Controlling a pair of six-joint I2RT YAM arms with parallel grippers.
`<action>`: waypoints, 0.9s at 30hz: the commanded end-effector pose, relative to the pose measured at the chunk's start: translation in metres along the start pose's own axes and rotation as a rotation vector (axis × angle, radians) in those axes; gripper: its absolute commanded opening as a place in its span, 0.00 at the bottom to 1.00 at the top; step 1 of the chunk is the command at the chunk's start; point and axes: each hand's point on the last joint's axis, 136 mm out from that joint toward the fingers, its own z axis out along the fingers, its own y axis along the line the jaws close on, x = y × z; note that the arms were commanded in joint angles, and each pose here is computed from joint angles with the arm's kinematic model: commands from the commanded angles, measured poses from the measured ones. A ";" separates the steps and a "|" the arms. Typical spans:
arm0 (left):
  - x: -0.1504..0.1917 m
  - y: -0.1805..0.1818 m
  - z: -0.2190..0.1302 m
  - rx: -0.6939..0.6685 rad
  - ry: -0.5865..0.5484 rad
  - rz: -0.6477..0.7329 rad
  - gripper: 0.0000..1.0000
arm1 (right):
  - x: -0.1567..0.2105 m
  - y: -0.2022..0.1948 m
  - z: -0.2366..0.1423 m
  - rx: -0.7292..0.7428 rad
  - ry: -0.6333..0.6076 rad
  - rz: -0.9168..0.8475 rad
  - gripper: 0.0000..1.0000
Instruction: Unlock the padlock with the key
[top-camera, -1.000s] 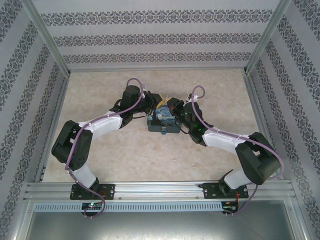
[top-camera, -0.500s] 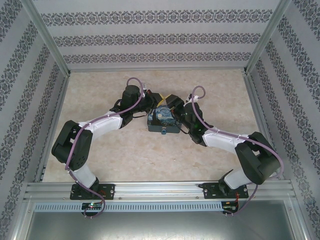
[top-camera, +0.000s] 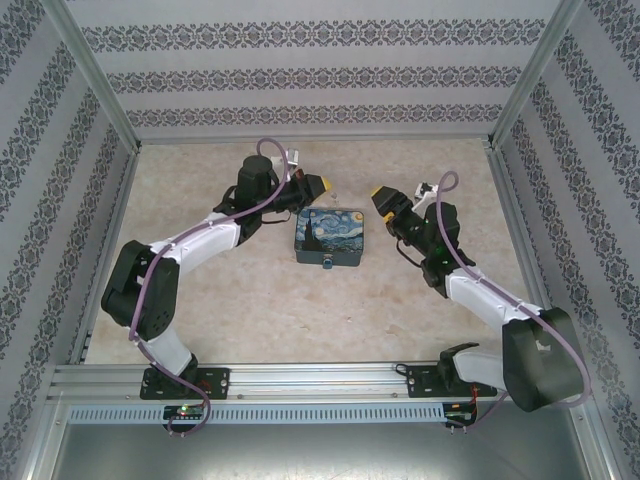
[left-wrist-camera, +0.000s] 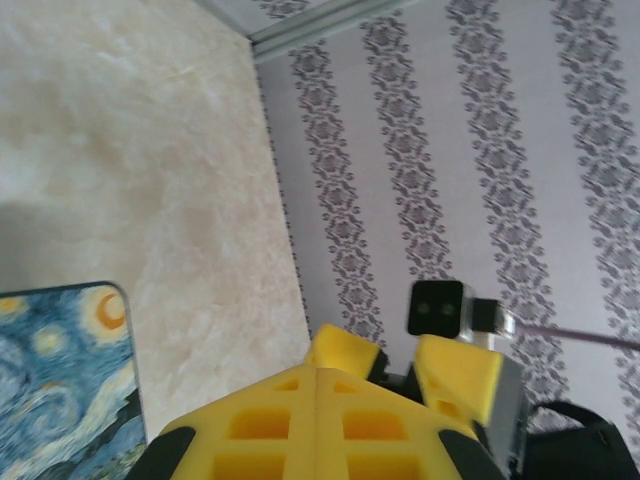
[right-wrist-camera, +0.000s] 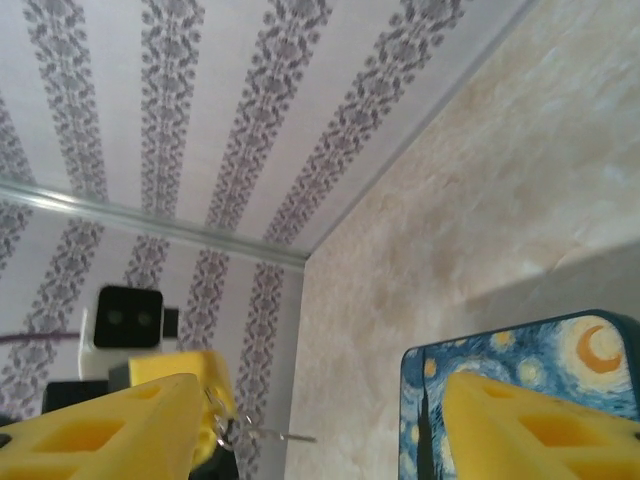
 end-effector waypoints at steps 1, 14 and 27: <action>-0.002 -0.014 0.000 0.097 0.062 0.097 0.00 | 0.015 0.036 0.004 -0.136 0.136 -0.153 0.62; -0.009 -0.010 0.008 0.220 0.067 -0.036 0.00 | 0.022 0.062 0.038 -0.243 0.167 -0.191 0.51; -0.009 -0.005 0.010 0.212 0.063 -0.051 0.00 | 0.038 0.057 0.056 -0.259 0.186 -0.148 0.39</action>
